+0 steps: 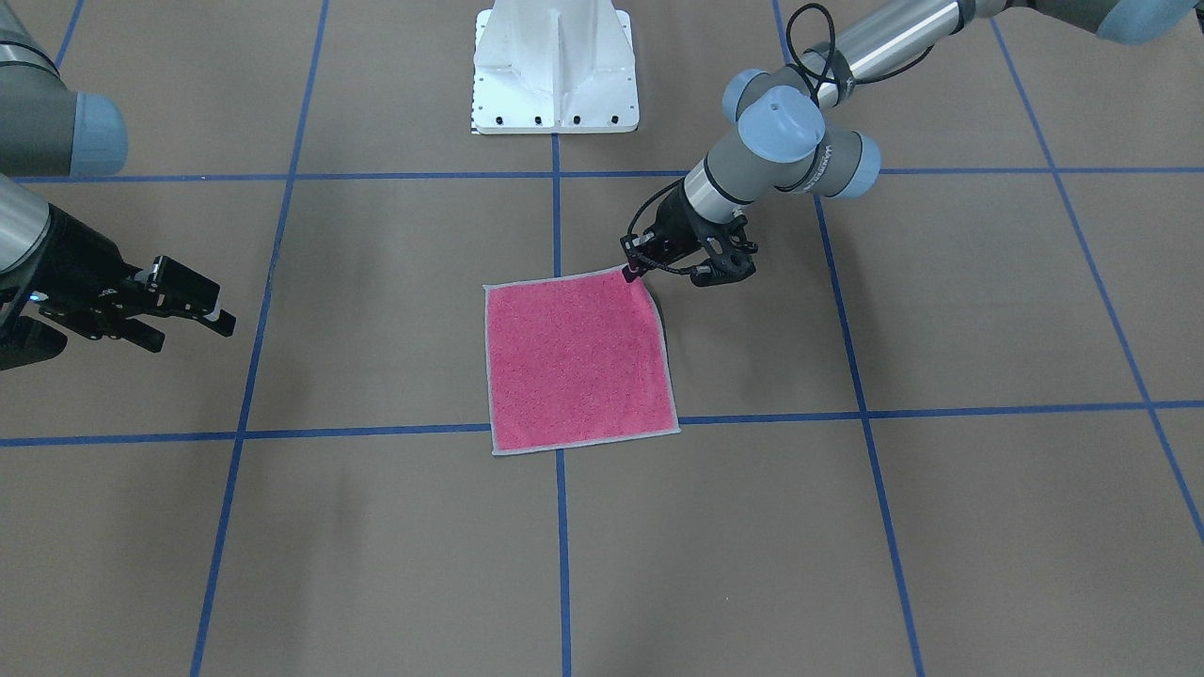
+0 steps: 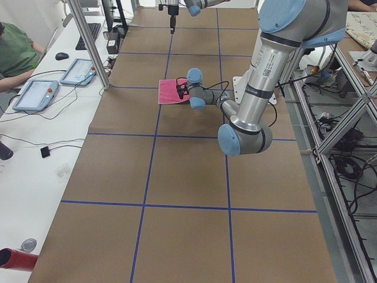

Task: Fold towel twice with both arms
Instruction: 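Close the left gripper on the towel's near corner, then reach the right gripper to the towel's other near corner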

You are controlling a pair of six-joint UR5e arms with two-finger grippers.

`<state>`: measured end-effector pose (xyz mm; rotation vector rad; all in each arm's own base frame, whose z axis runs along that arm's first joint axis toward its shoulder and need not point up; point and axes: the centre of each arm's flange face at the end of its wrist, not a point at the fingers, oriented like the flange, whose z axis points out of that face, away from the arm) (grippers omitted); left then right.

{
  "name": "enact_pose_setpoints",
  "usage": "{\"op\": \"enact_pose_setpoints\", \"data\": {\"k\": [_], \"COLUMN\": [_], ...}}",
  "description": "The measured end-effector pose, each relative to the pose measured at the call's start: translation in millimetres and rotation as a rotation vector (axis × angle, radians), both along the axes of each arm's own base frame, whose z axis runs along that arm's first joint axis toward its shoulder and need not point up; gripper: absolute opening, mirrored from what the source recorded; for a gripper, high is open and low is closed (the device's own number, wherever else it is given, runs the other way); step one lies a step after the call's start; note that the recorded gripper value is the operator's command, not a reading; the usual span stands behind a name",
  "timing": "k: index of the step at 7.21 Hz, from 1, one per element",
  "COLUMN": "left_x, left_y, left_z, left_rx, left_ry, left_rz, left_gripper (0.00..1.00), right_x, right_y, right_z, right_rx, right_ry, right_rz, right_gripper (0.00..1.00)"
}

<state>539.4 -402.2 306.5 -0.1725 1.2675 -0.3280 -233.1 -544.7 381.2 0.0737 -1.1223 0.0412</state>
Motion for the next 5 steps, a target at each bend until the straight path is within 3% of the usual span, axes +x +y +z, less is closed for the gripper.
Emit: {"op": "enact_pose_setpoints", "data": {"k": [2, 5], "left_x": [-3.1, -4.6], "left_y": [2.6, 3.6], "left_z": [-9.1, -15.5], "left_rx": [0.003, 0.007], "left_ry": [0.017, 0.026], "left_rz": [0.007, 0.009], "left_gripper": [0.0, 0.0], "right_x": [-26.1, -119.9], "right_y": [5.2, 28.5], "right_z": [-16.1, -75.6], "right_rx": [-0.039, -0.131], "right_ry": [-0.017, -0.035], "right_rz": [-0.011, 0.03], "right_gripper": [1.0, 0.99]}}
